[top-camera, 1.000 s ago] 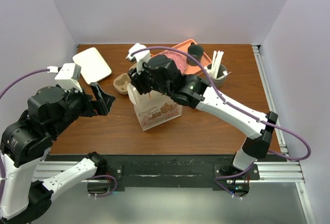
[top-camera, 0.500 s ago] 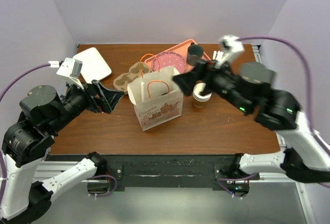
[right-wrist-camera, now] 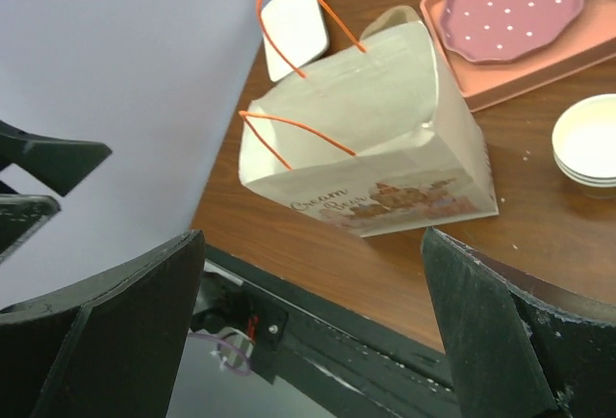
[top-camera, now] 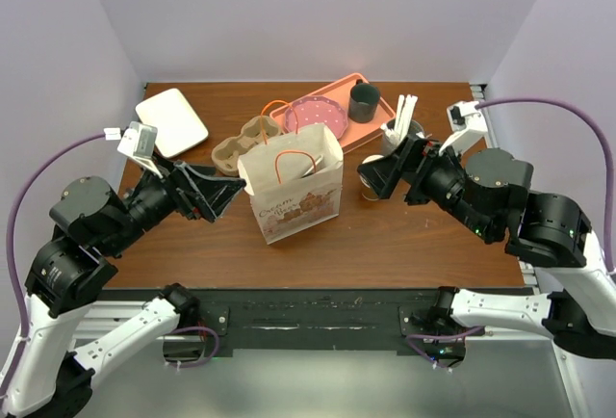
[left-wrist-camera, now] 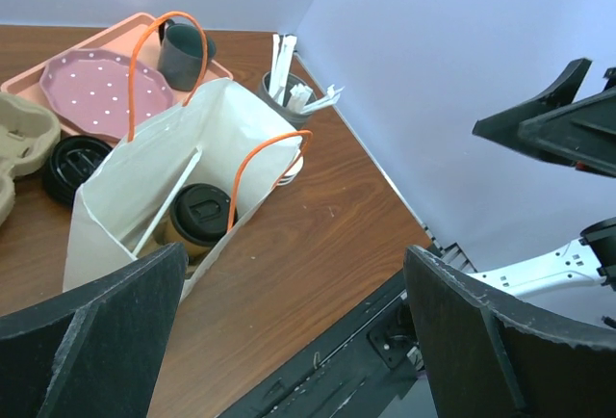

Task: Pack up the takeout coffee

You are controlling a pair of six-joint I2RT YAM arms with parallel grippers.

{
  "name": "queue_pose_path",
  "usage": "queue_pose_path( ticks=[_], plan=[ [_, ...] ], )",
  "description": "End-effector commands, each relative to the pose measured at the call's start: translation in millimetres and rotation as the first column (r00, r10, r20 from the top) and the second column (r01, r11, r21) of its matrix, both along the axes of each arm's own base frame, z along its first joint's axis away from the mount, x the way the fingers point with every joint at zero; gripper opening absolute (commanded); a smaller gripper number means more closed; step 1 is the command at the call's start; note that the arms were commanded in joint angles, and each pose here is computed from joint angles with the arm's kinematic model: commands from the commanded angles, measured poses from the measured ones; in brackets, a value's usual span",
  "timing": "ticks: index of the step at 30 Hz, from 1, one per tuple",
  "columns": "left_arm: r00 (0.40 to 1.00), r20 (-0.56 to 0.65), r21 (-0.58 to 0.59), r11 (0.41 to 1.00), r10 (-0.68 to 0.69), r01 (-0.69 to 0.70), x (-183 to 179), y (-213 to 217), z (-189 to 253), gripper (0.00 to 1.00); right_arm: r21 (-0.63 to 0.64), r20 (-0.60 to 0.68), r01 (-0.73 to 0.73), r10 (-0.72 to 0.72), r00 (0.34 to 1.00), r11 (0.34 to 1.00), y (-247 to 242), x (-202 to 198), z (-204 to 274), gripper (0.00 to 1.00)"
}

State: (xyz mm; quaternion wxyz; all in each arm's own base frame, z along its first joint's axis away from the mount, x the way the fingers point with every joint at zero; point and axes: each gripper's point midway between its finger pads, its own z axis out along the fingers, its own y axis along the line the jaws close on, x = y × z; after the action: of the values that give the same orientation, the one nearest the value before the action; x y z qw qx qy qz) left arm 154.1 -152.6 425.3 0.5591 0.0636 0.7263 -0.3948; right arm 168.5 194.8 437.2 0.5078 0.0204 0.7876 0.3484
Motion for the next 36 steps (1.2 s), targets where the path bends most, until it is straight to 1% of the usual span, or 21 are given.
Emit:
queue_pose_path(
  ticks=[1,11,19,36],
  plan=[
    [0.999,0.032,-0.096,0.995,-0.009,0.012,-1,-5,18,1.0,0.057,0.041,0.062,-0.064,0.997,0.996,-24,-1,16,0.99],
    [0.998,0.046,-0.13,0.991,0.035,-0.029,-5,6,28,1.0,0.041,0.064,0.038,-0.04,0.997,0.998,-22,-2,16,0.99],
    [0.998,0.044,-0.133,0.991,0.035,-0.029,-7,8,29,1.0,0.044,0.053,0.03,-0.032,0.998,0.999,-20,-3,12,0.99],
    [0.998,0.042,-0.137,0.99,0.039,-0.033,-10,11,26,1.0,0.04,0.018,0.069,-0.07,0.997,0.997,-36,-7,-7,0.99]
  ],
)
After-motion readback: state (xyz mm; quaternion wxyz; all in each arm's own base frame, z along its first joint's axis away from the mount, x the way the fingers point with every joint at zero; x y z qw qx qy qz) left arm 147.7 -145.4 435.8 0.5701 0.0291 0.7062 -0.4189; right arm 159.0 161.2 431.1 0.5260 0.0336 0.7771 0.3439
